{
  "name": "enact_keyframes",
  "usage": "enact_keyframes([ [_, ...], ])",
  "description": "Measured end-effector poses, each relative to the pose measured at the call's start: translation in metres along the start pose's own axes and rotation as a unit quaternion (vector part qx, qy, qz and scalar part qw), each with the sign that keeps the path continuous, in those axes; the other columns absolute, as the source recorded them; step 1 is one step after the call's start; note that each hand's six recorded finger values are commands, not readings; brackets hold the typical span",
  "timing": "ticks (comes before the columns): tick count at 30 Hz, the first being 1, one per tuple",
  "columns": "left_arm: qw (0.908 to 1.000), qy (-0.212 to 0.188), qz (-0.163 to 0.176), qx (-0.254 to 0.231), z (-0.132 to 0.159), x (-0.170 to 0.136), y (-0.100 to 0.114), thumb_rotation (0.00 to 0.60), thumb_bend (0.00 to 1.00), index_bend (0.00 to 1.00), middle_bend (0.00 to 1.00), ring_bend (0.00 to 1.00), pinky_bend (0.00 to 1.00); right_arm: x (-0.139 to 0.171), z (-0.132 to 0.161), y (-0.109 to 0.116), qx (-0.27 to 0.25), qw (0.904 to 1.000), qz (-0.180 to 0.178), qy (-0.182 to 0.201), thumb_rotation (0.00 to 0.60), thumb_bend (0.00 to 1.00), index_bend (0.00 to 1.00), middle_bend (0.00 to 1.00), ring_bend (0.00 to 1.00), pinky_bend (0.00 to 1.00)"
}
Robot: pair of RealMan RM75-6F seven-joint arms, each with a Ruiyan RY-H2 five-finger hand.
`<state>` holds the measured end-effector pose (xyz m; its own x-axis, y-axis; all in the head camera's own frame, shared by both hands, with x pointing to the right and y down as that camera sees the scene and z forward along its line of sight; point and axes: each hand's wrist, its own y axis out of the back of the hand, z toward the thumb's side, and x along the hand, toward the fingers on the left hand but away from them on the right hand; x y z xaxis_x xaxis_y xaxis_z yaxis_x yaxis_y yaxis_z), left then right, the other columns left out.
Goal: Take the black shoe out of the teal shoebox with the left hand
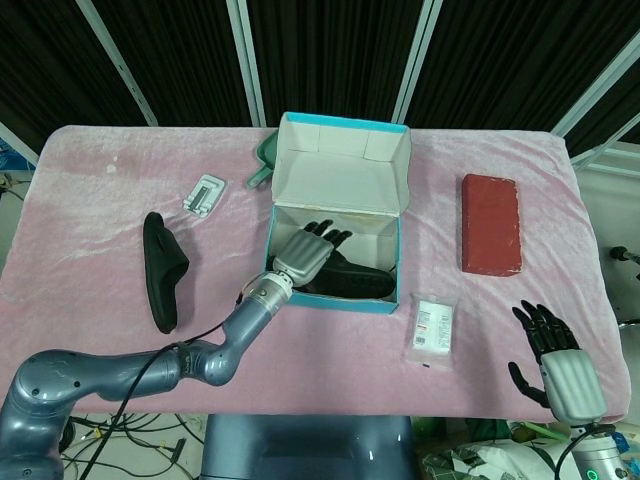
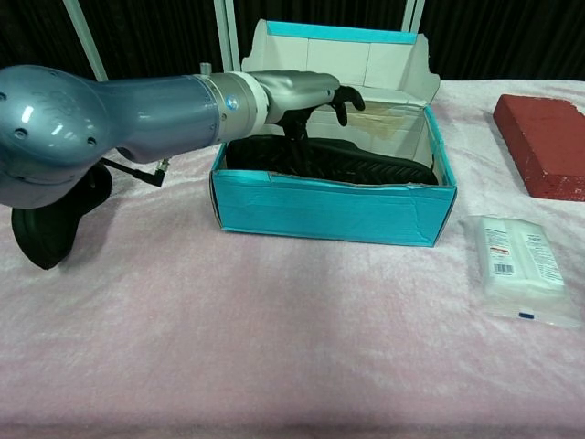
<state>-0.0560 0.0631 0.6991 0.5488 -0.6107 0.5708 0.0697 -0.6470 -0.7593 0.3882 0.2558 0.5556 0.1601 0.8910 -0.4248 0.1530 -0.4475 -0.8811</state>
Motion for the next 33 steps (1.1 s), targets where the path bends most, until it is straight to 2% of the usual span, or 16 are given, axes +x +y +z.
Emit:
enact_keyframes([
  [3, 1.0000, 0.000, -0.008, -0.002, 0.004, 0.006, -0.007, 0.600, 0.09, 0.10, 0.18, 0.07, 0.18, -0.008, 0.010, 0.002, -0.001, 0.9998, 0.002, 0.021, 0.600, 0.31, 0.01, 0.03, 0.00, 0.14],
  [6, 0.9999, 0.004, -0.014, 0.000, 0.006, 0.010, -0.014, 0.600, 0.11, 0.14, 0.22, 0.13, 0.24, -0.018, 0.020, 0.005, -0.004, 0.9990, 0.007, 0.044, 0.600, 0.32, 0.01, 0.03, 0.00, 0.14],
  [9, 0.9998, 0.007, -0.016, 0.004, 0.007, 0.013, -0.020, 0.600, 0.22, 0.21, 0.28, 0.23, 0.34, -0.029, 0.030, 0.008, -0.005, 0.9978, 0.012, 0.065, 0.600, 0.37, 0.01, 0.02, 0.00, 0.14],
  [12, 0.9999, 0.008, -0.011, 0.006, 0.007, 0.015, -0.021, 0.600, 0.33, 0.33, 0.40, 0.34, 0.45, -0.039, 0.039, 0.011, -0.007, 0.9965, 0.013, 0.082, 0.600, 0.44, 0.01, 0.02, 0.00, 0.14],
  [14, 0.9999, 0.006, -0.005, 0.008, 0.008, 0.015, -0.020, 0.600, 0.36, 0.37, 0.45, 0.38, 0.49, -0.046, 0.044, 0.013, -0.009, 0.9955, 0.015, 0.093, 0.600, 0.47, 0.02, 0.01, 0.00, 0.14],
  [17, 0.9999, 0.002, 0.009, 0.012, 0.009, 0.016, -0.017, 0.600, 0.37, 0.40, 0.47, 0.39, 0.50, -0.055, 0.053, 0.014, -0.014, 0.9936, 0.022, 0.110, 0.600, 0.48, 0.05, 0.01, 0.00, 0.14],
  [23, 0.9992, -0.014, 0.036, 0.012, 0.011, 0.014, -0.010, 0.600, 0.37, 0.39, 0.47, 0.39, 0.50, -0.077, 0.066, 0.005, -0.024, 0.9893, 0.059, 0.131, 0.600, 0.49, 0.12, 0.01, 0.00, 0.14],
  [33, 0.9986, -0.024, 0.046, 0.007, 0.010, 0.011, -0.005, 0.600, 0.37, 0.37, 0.48, 0.39, 0.49, -0.120, 0.087, -0.019, -0.050, 0.9814, 0.122, 0.140, 0.600, 0.49, 0.19, 0.00, 0.00, 0.14],
])
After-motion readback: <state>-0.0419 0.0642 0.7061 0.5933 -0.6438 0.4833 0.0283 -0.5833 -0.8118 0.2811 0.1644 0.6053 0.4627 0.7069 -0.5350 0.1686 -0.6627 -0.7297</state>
